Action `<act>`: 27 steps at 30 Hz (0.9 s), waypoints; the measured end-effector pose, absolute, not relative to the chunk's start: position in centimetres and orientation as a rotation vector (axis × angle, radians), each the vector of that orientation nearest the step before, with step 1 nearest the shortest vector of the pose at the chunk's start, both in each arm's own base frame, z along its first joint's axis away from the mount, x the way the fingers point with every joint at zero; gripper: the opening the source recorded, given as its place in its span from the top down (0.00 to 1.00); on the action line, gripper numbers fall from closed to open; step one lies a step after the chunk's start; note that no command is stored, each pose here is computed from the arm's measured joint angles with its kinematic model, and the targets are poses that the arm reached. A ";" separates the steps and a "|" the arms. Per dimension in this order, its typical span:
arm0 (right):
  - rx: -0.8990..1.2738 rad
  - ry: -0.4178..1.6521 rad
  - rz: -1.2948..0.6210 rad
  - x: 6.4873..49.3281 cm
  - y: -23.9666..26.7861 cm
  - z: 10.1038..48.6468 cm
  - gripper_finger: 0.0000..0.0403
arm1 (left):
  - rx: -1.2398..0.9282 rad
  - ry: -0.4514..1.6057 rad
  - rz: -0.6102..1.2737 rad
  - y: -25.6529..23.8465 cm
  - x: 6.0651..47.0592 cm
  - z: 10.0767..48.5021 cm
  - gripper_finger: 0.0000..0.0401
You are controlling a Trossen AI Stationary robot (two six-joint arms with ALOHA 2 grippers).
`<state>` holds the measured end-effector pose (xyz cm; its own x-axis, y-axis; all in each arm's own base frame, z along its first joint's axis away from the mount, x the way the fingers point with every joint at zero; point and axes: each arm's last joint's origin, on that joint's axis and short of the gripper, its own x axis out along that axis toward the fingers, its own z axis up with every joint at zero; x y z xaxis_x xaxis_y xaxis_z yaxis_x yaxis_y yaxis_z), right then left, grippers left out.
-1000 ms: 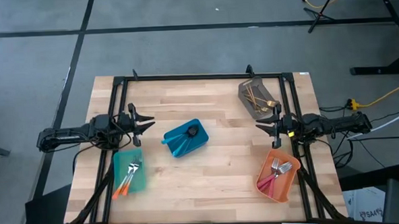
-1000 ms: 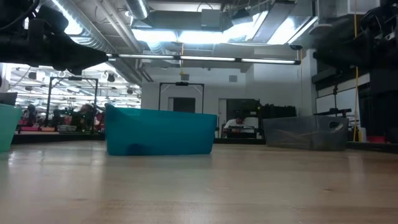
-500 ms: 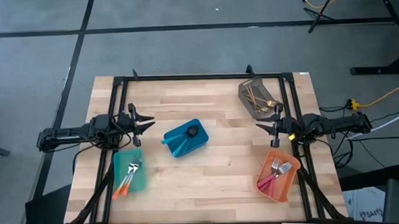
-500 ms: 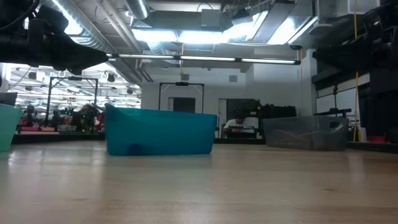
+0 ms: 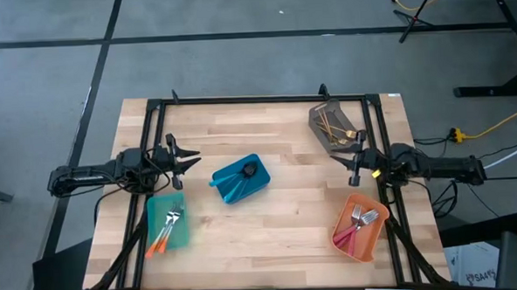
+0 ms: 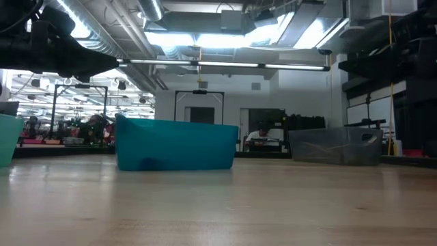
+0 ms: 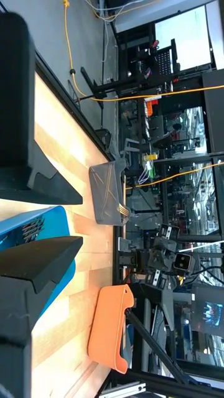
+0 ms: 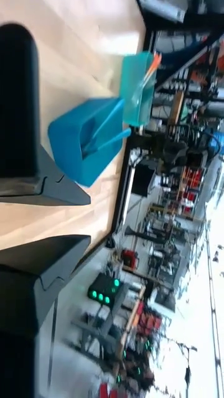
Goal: Sort silverware by color (type)
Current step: Return to Home Position
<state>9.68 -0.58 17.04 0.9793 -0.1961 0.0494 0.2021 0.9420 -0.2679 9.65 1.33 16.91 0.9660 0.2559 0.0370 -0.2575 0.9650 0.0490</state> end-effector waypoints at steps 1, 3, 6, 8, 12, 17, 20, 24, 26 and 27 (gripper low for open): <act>-0.268 -0.020 -0.191 9.7 -0.7 17.0 0.81 | 0.054 -0.030 0.260 1.3 9.6 16.9 0.79; -0.254 -0.014 -0.167 9.7 -0.9 16.9 0.81 | 0.054 -0.030 0.260 1.3 9.6 16.9 0.79; -0.214 -0.009 -0.146 9.7 -1.2 16.8 0.81 | 0.054 -0.030 0.260 1.3 9.6 16.9 0.79; -0.187 -0.006 -0.138 9.7 -1.3 16.7 0.81 | 0.054 -0.030 0.260 1.3 9.6 16.9 0.79; -0.160 -0.006 -0.144 9.6 -1.4 16.7 0.81 | 0.054 -0.030 0.260 1.3 9.6 16.9 0.79; -0.159 -0.006 -0.142 9.6 -1.4 16.7 0.81 | 0.054 -0.030 0.259 1.3 9.6 16.9 0.79; -0.161 -0.006 -0.142 9.6 -1.4 16.7 0.81 | 0.054 -0.030 0.260 1.3 9.6 16.9 0.79; -0.161 -0.006 -0.142 9.6 -1.4 16.7 0.81 | 0.054 -0.030 0.260 1.3 9.6 16.9 0.79; -0.161 -0.006 -0.142 9.6 -1.4 16.7 0.81 | 0.054 -0.030 0.260 1.3 9.6 16.9 0.79; -0.162 -0.006 -0.142 9.6 -1.4 16.7 0.81 | 0.054 -0.030 0.260 1.3 9.6 16.9 0.79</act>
<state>9.64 -1.40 16.72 0.9899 -0.1407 0.0171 0.1416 0.9769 -0.1601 9.65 1.33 16.91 0.9660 0.2558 0.0370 -0.2574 0.9650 0.0493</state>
